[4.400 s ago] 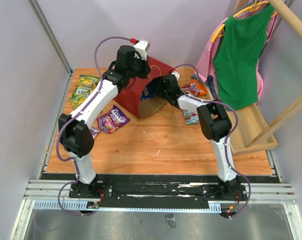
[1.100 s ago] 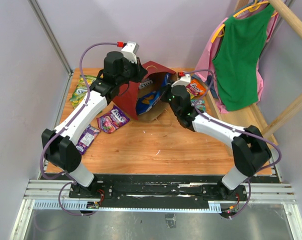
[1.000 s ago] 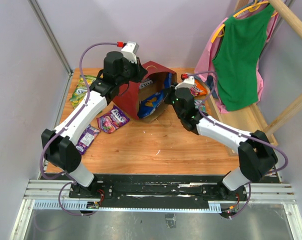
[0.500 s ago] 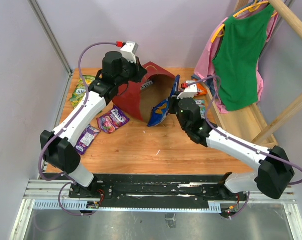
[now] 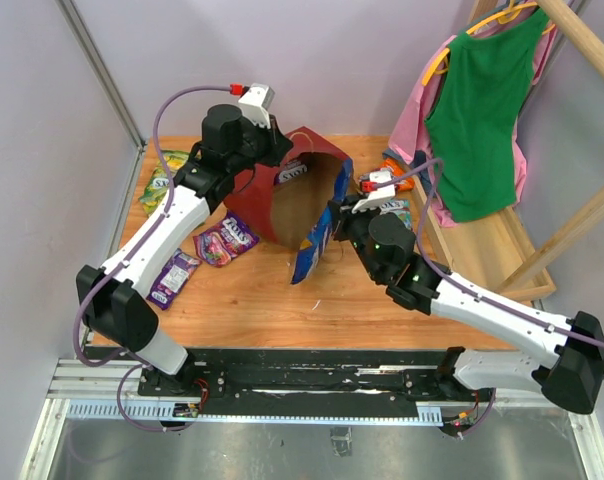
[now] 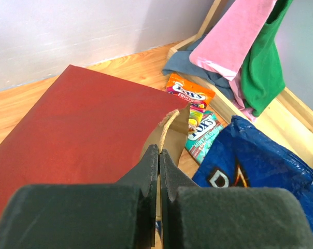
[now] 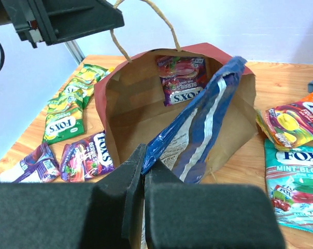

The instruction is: Take the snacks out of the paper bag

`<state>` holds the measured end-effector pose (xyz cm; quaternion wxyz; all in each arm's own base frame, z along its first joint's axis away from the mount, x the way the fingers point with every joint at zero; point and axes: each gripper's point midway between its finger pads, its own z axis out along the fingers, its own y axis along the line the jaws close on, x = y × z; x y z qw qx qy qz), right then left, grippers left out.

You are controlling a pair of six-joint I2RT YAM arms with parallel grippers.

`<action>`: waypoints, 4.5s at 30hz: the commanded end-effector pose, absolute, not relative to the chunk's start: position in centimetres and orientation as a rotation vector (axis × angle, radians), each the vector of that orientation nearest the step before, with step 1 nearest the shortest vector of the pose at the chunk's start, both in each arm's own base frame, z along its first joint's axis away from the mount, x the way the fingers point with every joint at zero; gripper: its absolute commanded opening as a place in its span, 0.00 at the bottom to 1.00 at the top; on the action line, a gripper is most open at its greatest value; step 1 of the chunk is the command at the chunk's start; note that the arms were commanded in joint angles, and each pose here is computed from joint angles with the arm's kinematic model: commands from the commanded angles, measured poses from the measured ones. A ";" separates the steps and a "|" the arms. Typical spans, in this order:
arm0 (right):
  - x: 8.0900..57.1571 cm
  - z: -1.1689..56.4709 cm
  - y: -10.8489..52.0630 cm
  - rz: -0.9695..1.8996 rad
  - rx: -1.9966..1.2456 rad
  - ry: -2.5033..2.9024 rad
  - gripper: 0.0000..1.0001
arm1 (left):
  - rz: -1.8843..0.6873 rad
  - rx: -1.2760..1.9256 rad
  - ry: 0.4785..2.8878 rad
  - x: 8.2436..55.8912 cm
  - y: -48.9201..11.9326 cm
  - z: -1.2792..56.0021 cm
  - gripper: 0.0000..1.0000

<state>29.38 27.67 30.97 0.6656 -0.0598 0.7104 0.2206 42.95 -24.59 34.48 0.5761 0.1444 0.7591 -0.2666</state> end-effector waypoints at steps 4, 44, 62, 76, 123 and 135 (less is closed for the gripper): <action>28.5 30.0 26.2 0.442 -0.122 1.612 0.01 | -0.631 0.345 1.677 41.8 -23.9 37.9 0.00; 22.5 14.2 8.9 -0.087 0.286 2.037 0.03 | -0.676 0.360 1.690 41.8 -25.3 36.7 0.01; 24.9 18.0 12.4 -0.247 0.210 1.887 0.96 | -0.640 0.355 1.676 41.2 -25.2 37.3 0.01; 25.5 26.9 12.9 -0.528 0.096 1.502 0.98 | -0.549 0.345 1.733 43.0 -24.6 34.7 0.00; 40.3 24.8 17.0 0.097 -0.232 2.080 0.99 | -0.409 0.280 1.767 44.4 -21.0 35.7 0.00; 27.4 12.6 27.7 0.286 -0.530 2.212 0.86 | -0.376 0.255 1.821 45.5 -20.4 33.3 0.01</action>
